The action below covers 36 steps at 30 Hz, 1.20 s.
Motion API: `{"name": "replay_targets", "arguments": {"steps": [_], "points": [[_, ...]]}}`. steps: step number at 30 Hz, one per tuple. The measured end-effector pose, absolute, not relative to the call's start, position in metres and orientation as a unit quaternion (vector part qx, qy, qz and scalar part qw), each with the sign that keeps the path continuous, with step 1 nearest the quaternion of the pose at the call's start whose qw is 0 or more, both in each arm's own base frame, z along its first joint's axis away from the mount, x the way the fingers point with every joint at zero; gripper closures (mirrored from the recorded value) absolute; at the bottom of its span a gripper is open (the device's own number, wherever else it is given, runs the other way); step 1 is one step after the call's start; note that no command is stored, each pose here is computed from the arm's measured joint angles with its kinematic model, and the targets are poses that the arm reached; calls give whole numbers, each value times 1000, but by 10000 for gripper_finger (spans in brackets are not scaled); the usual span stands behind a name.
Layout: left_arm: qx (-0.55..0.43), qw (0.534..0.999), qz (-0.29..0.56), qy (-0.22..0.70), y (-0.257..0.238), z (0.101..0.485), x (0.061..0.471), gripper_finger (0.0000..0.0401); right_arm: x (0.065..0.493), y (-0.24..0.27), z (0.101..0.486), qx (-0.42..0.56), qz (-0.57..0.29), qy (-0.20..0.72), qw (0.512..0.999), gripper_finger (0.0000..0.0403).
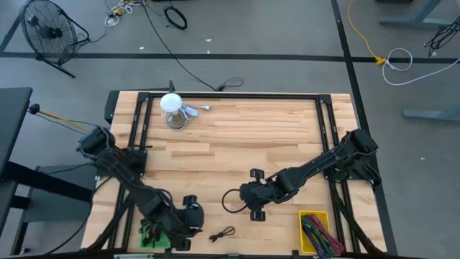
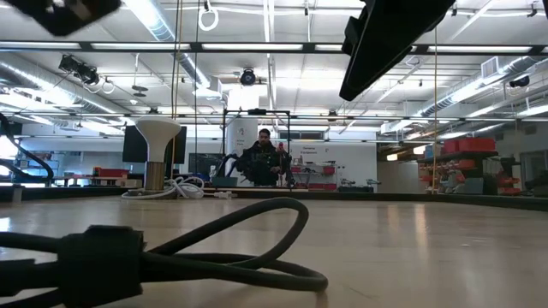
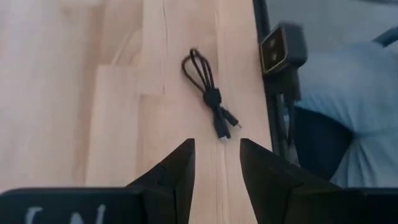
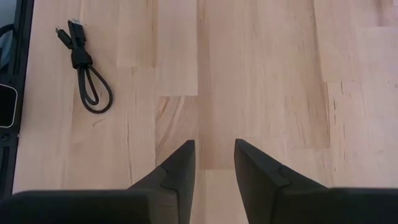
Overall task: Pick & Place USB Port
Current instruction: Put the black charger cable into the green bin
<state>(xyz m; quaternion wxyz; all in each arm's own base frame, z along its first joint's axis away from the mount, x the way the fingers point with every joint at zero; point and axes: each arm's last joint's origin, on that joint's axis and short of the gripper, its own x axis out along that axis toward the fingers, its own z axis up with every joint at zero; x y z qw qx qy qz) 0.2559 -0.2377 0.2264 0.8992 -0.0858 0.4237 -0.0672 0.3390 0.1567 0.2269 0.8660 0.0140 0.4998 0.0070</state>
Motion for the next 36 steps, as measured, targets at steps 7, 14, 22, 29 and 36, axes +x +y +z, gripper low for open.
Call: {"name": "replay_targets", "arguments": {"steps": [7, 14, 22, 29, 36], "points": [[-103, 888, -57, 445, -238, 200, 274, 270, 339, 157, 227, 13, 7, 501, 865, 292], [-146, 862, -66, 480, -240, 170, 290, 270, 339, 157, 227, 13, 7, 501, 865, 292], [-167, 858, -83, 479, -244, 152, 303, 270, 339, 157, 227, 13, 7, 501, 865, 292], [-183, 861, -86, 466, -243, 150, 309, 270, 339, 157, 227, 14, 7, 501, 865, 292], [-212, 851, -75, 475, -245, 146, 309, 270, 339, 157, 227, 14, 7, 501, 866, 292]]}}
